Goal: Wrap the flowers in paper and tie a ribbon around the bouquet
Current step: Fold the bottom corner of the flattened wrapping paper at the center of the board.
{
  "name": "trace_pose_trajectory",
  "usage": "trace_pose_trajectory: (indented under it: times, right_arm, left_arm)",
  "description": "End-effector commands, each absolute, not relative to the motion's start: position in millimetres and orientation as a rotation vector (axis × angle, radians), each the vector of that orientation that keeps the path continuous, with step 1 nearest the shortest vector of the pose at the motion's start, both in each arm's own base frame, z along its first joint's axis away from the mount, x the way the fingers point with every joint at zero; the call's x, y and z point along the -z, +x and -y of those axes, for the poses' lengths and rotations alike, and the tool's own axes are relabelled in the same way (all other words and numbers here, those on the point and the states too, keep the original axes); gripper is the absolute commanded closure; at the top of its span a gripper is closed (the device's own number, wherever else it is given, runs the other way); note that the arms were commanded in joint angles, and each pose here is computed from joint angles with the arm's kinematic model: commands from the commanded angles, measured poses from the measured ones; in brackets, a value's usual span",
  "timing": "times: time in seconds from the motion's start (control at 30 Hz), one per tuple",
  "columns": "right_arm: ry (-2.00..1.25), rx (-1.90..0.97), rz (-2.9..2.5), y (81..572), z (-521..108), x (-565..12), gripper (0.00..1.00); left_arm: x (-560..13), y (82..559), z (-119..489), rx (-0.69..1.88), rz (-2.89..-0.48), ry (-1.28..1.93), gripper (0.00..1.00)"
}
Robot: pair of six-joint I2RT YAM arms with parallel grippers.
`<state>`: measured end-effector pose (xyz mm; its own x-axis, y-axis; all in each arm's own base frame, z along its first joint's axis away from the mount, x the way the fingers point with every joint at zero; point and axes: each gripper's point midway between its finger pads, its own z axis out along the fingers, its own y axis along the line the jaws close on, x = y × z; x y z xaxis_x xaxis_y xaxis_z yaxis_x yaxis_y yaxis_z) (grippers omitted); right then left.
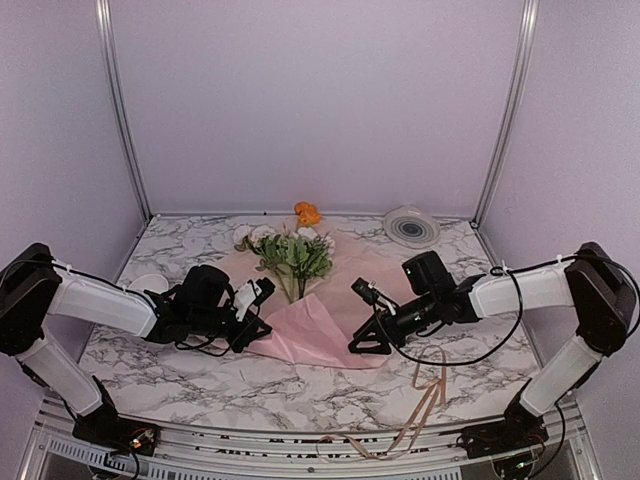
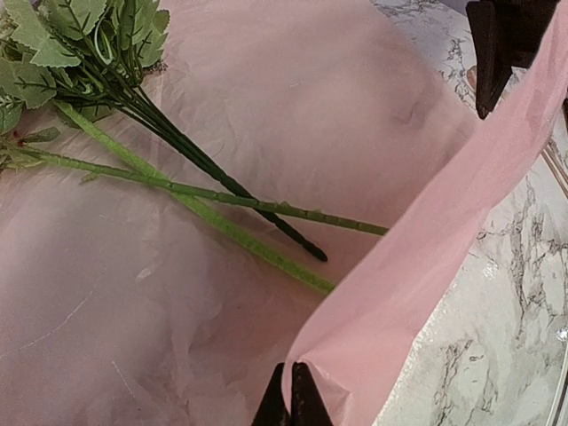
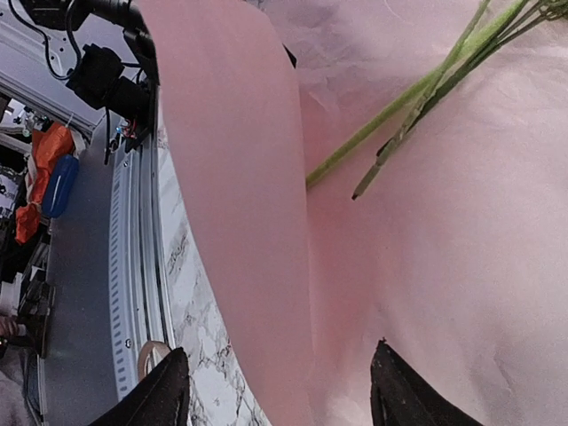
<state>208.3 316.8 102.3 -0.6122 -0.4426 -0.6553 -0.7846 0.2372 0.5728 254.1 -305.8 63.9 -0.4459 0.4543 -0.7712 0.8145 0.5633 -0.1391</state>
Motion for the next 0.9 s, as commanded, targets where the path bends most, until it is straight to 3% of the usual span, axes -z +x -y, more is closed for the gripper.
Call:
trace_pose_trajectory:
  times: [0.0, 0.23, 0.27, 0.3, 0.37, 0.4, 0.5, 0.53, 0.6, 0.67, 0.87]
  right_arm:
    - [-1.149, -1.279, -2.122, 202.9, -323.6, -93.9, 0.33]
    - [-1.147, -1.244, -2.162, 191.0, -326.1, -63.6, 0.36]
    - [-1.140, -1.235, -2.171, 192.4, -325.9, -59.7, 0.41]
    - [-1.132, -1.224, -2.185, 194.6, -325.8, -55.2, 0.53]
    - [-1.124, -1.221, -2.189, 198.3, -327.5, -55.7, 0.86]
    - [-1.129, -1.222, -2.181, 200.3, -328.7, -59.2, 0.97]
    - [-1.142, -1.186, -2.210, 205.1, -327.7, -66.8, 1.00]
    - [-1.145, -1.164, -2.228, 206.6, -326.3, -67.8, 1.00]
    - [-1.142, -1.150, -2.257, 205.8, -323.9, -72.2, 1.00]
    - [-1.139, -1.150, -2.293, 201.9, -320.5, -75.4, 1.00]
    - [-1.168, -1.174, -2.413, 184.5, -309.8, -80.0, 1.00]
  left_arm:
    - [-74.5, 260.3, 307.0, 0.667, -2.069, 0.981, 1.00]
    - [-77.5, 260.3, 304.1, 0.664, -2.066, 0.965, 1.00]
    - [-77.6, 260.2, 304.2, 0.667, -2.067, 0.964, 1.00]
    - [-78.0, 259.4, 304.5, 0.672, -2.067, 0.963, 1.00]
    - [-79.8, 256.8, 304.5, 0.688, -2.066, 0.962, 1.00]
    - [-81.3, 254.9, 304.4, 0.697, -2.061, 0.964, 1.00]
    - [-86.0, 243.0, 305.6, 0.757, -2.039, 0.998, 1.00]
    - [-88.1, 237.8, 307.2, 0.788, -2.030, 1.015, 0.97]
    - [-92.8, 231.2, 308.9, 0.837, -2.022, 1.019, 0.73]
    - [-99.2, 229.3, 309.0, 0.860, -2.019, 0.996, 0.58]
    - [-128.7, 217.2, 308.4, 0.926, -1.944, 0.983, 0.40]
